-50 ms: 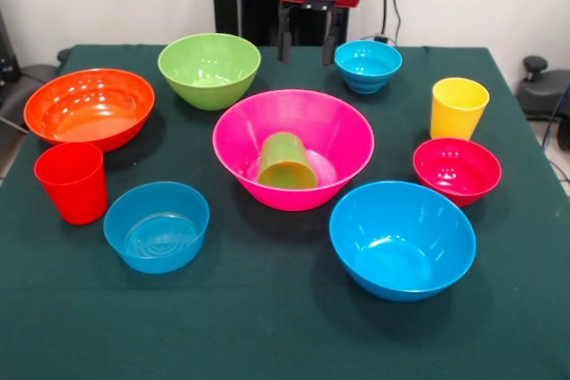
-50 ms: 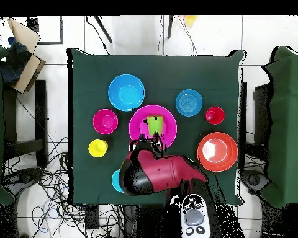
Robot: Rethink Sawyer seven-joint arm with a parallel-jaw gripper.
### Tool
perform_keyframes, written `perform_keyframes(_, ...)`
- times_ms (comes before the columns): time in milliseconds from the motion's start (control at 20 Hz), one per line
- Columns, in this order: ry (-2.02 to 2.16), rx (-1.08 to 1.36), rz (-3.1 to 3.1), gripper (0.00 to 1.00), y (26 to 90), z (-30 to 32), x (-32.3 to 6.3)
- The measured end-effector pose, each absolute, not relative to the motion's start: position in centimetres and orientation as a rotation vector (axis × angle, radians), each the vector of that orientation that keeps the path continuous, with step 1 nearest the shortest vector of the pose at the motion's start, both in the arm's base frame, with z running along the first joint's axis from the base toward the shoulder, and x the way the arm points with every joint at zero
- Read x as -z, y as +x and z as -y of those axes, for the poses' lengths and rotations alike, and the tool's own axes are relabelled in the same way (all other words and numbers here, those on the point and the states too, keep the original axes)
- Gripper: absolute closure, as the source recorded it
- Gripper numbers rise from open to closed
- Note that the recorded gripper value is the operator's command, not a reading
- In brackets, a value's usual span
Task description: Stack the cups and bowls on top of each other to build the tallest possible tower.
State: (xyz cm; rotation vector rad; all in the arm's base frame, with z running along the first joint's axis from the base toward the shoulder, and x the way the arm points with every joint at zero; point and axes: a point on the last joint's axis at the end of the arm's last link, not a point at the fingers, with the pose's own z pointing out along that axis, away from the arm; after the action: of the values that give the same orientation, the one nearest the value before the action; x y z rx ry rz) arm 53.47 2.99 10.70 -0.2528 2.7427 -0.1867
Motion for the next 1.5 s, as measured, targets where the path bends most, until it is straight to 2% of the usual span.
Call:
perform_keyframes(850, -0.206, 0.185, -2.794, 0.00, 54.2, -8.3, -15.7)
perform_keyframes(1200, -0.250, 0.160, -2.683, 0.00, 54.3, -10.1, -16.4)
perform_keyframes(1500, -0.372, 0.128, -2.491, 0.00, 53.3, -14.9, -16.4)
